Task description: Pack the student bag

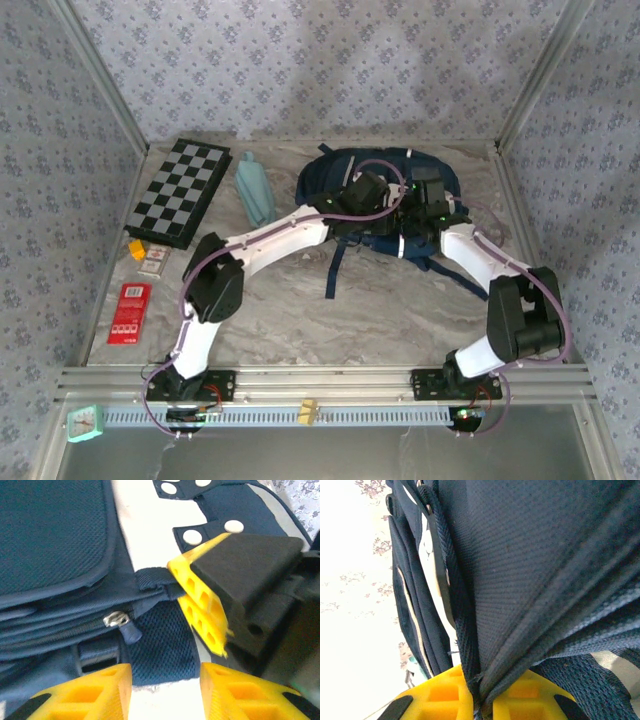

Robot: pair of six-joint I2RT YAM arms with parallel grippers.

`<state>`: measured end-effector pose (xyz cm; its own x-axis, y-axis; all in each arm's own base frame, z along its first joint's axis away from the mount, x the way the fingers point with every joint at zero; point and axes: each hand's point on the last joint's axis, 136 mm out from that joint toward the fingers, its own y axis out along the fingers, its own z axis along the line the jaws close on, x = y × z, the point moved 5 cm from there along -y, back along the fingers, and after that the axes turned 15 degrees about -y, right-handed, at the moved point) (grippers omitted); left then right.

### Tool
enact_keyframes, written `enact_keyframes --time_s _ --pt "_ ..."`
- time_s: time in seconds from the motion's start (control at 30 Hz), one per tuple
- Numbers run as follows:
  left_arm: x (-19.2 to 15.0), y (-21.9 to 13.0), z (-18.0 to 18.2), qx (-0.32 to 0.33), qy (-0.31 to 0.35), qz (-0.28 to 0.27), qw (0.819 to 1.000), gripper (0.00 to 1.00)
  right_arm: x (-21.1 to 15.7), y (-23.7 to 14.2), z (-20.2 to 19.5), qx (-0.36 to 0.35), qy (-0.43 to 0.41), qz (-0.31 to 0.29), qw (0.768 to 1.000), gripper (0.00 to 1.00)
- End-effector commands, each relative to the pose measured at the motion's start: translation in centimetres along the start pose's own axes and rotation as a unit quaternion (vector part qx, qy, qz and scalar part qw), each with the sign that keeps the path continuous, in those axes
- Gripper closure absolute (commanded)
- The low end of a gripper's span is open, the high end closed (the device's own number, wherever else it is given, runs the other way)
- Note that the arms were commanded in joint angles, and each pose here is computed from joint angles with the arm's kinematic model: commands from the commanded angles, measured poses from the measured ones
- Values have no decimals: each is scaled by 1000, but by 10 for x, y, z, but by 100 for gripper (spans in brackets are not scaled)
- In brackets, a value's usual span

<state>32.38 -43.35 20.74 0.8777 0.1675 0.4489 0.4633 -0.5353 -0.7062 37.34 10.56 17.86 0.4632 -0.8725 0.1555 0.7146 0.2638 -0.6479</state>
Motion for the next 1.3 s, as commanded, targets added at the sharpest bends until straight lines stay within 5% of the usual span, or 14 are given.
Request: enact_keyframes --time_s 0.0,0.5,0.8,1.0,1.27 --pt "-11 19 7 22 14 27 999 60 0 -22 36 82 10 4 997 100" --pt "13 50 26 96 -29 -73 992 61 -18 -28 46 104 18 15 994 100" --pt "33 48 12 68 -25 -120 990 77 -23 -27 42 103 23 24 994 100" --pt "38 23 3 40 -16 -103 994 93 -13 -26 38 103 17 26 994 100" --pt "31 -16 18 18 -17 -31 999 100 10 -29 29 101 -7 33 994 100"
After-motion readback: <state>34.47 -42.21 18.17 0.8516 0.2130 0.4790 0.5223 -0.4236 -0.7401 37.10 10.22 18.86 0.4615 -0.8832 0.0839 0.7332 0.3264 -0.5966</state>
